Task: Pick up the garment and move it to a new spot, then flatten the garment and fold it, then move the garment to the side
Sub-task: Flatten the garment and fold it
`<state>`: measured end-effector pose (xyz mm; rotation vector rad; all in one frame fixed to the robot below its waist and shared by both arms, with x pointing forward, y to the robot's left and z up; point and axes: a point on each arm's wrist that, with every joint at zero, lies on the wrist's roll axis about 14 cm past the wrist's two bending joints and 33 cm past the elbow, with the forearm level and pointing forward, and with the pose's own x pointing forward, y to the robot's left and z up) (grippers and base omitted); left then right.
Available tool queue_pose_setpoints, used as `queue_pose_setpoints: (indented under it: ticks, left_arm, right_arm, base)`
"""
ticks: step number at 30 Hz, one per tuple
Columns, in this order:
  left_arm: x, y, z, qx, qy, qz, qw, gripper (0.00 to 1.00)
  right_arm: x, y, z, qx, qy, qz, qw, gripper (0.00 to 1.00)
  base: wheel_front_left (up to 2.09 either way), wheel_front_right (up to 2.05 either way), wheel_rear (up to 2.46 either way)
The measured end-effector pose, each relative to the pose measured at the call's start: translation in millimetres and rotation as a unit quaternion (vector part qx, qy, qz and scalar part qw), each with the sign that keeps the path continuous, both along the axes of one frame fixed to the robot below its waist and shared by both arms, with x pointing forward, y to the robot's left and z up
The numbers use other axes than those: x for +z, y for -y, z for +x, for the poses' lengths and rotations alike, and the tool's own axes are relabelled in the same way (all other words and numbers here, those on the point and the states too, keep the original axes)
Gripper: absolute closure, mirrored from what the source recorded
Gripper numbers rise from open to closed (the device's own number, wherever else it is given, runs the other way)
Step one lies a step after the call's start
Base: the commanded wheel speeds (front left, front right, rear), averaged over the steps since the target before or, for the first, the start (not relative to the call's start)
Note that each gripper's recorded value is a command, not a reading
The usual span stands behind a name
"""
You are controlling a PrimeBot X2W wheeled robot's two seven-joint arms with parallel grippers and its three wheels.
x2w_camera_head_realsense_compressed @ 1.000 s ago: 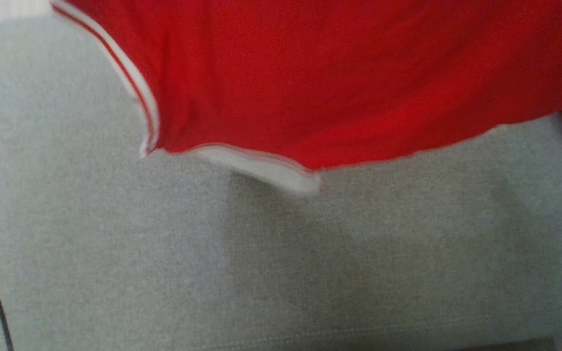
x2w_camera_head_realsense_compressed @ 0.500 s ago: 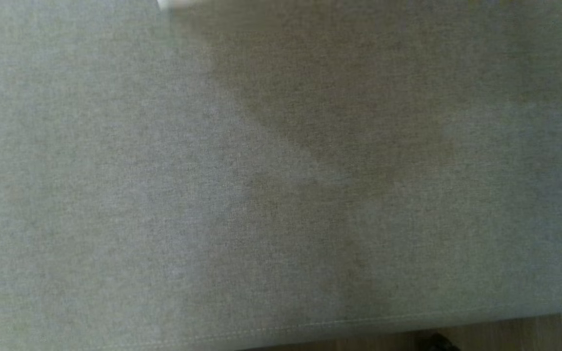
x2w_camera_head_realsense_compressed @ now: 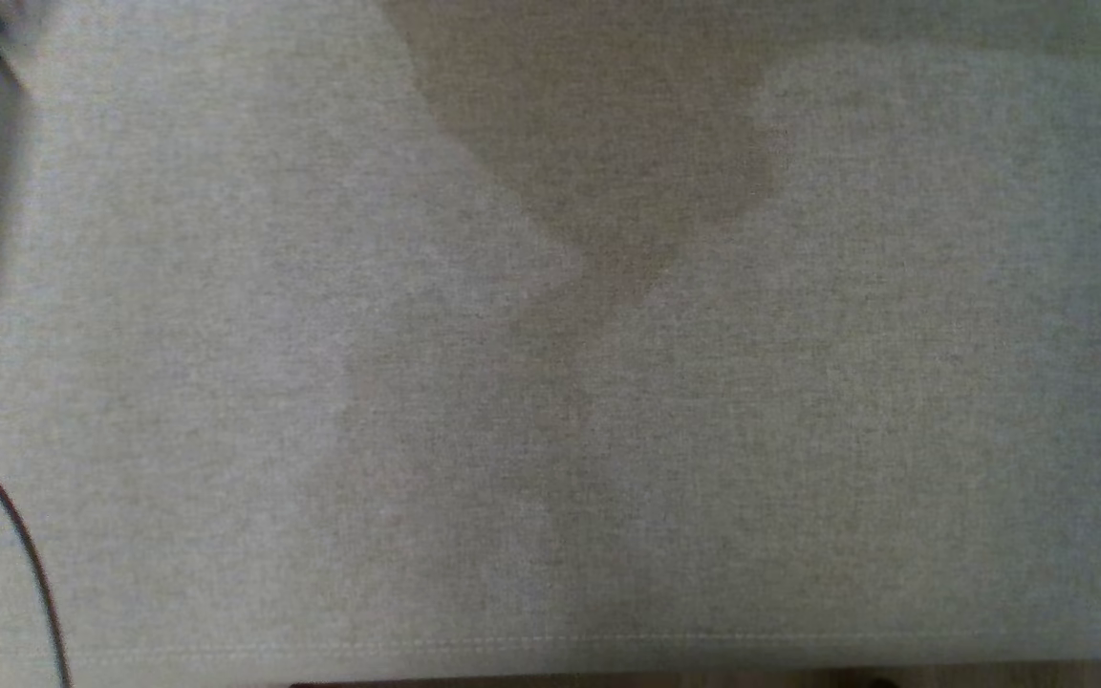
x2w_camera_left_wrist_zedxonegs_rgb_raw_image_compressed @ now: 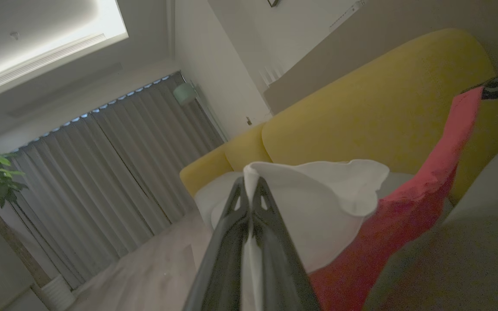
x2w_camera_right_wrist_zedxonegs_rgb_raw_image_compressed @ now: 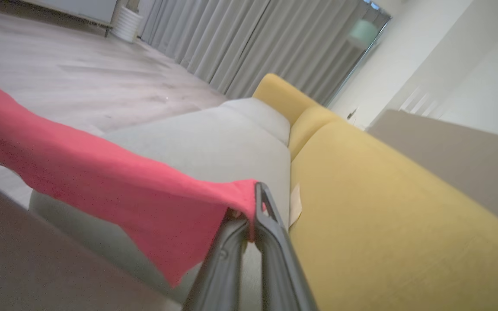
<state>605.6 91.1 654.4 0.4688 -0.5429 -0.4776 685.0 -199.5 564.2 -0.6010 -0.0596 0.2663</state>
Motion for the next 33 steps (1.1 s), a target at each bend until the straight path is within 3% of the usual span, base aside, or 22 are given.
queue_pose_setpoints:
  ticks: [6,11,20,33]
  left_arm:
    - [-98.5,-12.0,-67.9,0.006,-0.138,-0.043,0.99,1.0]
    - [-138.0,-15.7,-127.3,0.011,-0.202,-0.058,0.978,1.0]
    - [-169.9,-22.1,-208.5,0.029,-0.261,-0.044,0.964,1.0]
    - [-183.3,-29.6,-279.9,0.058,-0.302,-0.067,0.949,1.0]
  right_arm:
    - [-89.1,4.6,-57.0,0.004,-0.104,0.007,0.995,1.0]
    - [-122.9,13.5,-108.7,-0.003,-0.149,0.029,0.988,1.0]
    - [-129.8,34.2,-181.4,-0.029,-0.16,0.06,0.985,1.0]
    - [-133.0,39.1,-266.1,-0.057,-0.167,0.087,0.98,1.0]
  base:
    - [0.0,0.0,0.0]
    - [0.0,0.0,0.0]
    - [0.0,0.0,0.0]
    - [0.0,0.0,0.0]
